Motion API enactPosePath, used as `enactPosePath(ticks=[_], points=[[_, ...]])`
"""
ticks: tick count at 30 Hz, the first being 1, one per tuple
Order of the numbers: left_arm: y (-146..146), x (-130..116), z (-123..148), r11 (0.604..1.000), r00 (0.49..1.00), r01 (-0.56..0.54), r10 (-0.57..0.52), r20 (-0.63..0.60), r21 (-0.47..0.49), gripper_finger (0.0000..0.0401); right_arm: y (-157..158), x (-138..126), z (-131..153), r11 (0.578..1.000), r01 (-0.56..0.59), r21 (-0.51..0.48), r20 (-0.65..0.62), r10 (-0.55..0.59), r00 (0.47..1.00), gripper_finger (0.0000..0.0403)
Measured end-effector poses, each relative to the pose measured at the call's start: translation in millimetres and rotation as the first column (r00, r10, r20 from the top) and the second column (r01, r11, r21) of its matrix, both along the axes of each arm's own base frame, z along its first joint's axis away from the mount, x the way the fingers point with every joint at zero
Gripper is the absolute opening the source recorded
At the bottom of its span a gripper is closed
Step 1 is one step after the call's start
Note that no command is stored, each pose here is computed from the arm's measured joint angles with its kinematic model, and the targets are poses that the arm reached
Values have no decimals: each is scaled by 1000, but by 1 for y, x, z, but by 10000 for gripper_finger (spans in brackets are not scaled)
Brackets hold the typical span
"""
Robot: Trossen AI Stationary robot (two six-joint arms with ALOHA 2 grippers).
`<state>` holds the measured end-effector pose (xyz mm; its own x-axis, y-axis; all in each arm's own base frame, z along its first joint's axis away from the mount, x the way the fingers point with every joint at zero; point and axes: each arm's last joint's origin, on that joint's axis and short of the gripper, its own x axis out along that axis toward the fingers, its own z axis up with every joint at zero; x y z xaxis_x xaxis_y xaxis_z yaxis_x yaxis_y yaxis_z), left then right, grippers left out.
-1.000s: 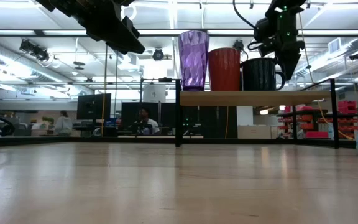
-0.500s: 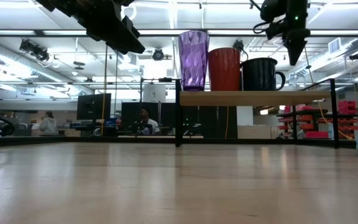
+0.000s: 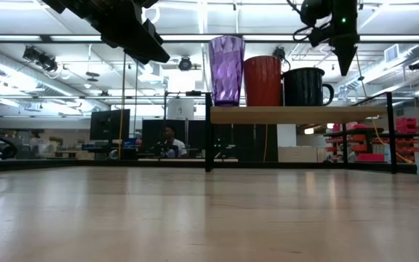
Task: Stack small to large cups/mugs on shelf
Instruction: Put the transparent mug on the shelf
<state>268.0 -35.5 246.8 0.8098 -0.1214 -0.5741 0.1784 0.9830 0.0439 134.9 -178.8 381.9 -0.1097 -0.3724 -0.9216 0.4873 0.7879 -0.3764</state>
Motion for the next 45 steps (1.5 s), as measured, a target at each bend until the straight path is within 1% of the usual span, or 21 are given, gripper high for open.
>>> enactPosePath(ticks=[4, 8, 13, 16, 18, 20, 22, 24, 26, 28, 31, 35, 37, 38, 40, 45], points=[[0, 0, 0, 1000, 1000, 4, -4, 1, 5, 54, 5, 3, 0, 998, 34, 48, 68, -38, 997, 134], [0, -2, 3, 1000, 1000, 14, -14, 11, 20, 49, 19, 5, 6, 999, 8, 33, 111, -12, 994, 121], [2, -14, 21, 999, 996, 24, -27, 84, 30, 42, 40, 8, 20, 998, -19, -64, 216, 32, 976, 103], [3, -21, 29, 1000, 995, 7, -8, 104, 3, 39, 53, 11, 30, 990, -55, -126, 293, 91, 952, 95], [4, -25, 32, 999, 994, -34, 38, 99, -40, 39, 62, 12, 36, 984, -75, -162, 344, 128, 930, 91], [6, -31, 29, 993, 996, -81, 84, 34, -86, 38, 70, 12, 40, 979, -95, -178, 388, 159, 908, 89], [8, -36, 24, 981, 990, -138, 132, -52, -133, 39, 77, 15, 43, 976, -139, -167, 445, 200, 873, 87], [8, -43, 19, 968, 975, -187, 162, -150, -170, 39, 84, 21, 45, 969, -203, -139, 510, 245, 825, 85], [7, -48, 14, 955, 960, -204, 152, -236, -216, 40, 90, 28, 47, 953, -278, -119, 567, 295, 769, 84], [3, -52, 10, 938, 942, -205, 111, -318, -281, 40, 98, 36, 49, 924, -360, -131, 603, 362, 711, 82], [-4, -57, 8, 900, 915, -213, 47, -400, -380, 42, 113, 48, 55, 875, -451, -175, 649, 447, 616, 77], [-18, -62, 6, 865, 884, -223, -15, -467, -450, 49, 141, 61, 60, 794, -564, -227, 681, 544, 491, 65], [-26, -66, 6, 851, 867, -230, -42, -497, -473, 54, 153, 67, 60, 757, -607, -241, 688, 575, 444, 58], [-31, -68, 5, 848, 857, -232, -54, -513, -477, 57, 158, 71, 60, 743, -621, -249, 685, 588, 430, 55], [-40, -72, 4, 851, 837, -223, -83, -541, -475, 61, 168, 78, 57, 726, -642, -248, 669, 608, 429, 48], [-69, -87, 3, 861, 795, -167, -171, -583, -480, 68, 183, 97, 41, 731, -635, -252, 623, 624, 471, 37]])
